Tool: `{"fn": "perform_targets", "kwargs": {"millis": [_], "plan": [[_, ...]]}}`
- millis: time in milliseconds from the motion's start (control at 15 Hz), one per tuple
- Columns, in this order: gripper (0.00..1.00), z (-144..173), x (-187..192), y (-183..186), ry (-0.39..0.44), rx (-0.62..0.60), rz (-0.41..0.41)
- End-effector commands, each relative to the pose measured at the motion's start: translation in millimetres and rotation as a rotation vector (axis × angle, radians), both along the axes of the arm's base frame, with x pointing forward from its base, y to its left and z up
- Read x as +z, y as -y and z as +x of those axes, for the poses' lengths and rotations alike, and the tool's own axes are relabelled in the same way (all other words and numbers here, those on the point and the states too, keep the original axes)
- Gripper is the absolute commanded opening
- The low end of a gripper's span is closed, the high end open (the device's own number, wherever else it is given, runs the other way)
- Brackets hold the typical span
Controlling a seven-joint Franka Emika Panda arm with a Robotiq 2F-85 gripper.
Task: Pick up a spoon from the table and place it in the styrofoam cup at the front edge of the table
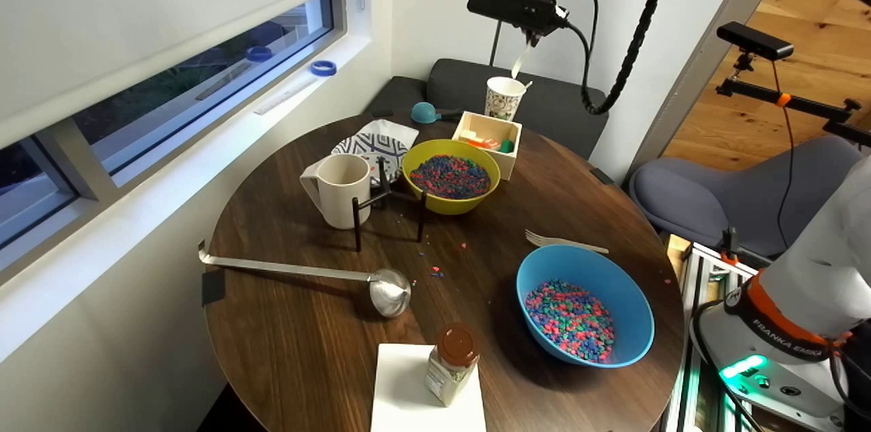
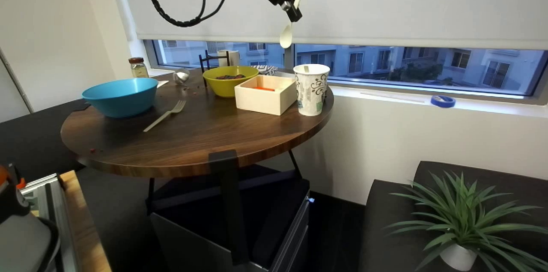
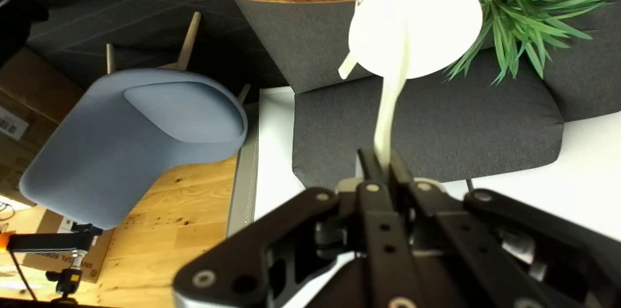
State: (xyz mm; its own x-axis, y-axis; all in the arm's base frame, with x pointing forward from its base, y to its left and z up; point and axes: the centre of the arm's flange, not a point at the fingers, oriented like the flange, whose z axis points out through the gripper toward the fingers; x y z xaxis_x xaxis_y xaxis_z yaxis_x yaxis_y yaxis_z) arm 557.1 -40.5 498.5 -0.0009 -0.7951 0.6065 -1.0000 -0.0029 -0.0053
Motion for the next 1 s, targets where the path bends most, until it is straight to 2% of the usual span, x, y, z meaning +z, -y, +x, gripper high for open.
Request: {"fn": "perform_targets", "kwargs": {"millis": [0,933], "plan": [[0.01,24.2,-3.1,14.3,-0.035,0.002,-0.016],[0.01,54.9,-73.0,38.2,-0.132,-0.043,-0.029]]}}
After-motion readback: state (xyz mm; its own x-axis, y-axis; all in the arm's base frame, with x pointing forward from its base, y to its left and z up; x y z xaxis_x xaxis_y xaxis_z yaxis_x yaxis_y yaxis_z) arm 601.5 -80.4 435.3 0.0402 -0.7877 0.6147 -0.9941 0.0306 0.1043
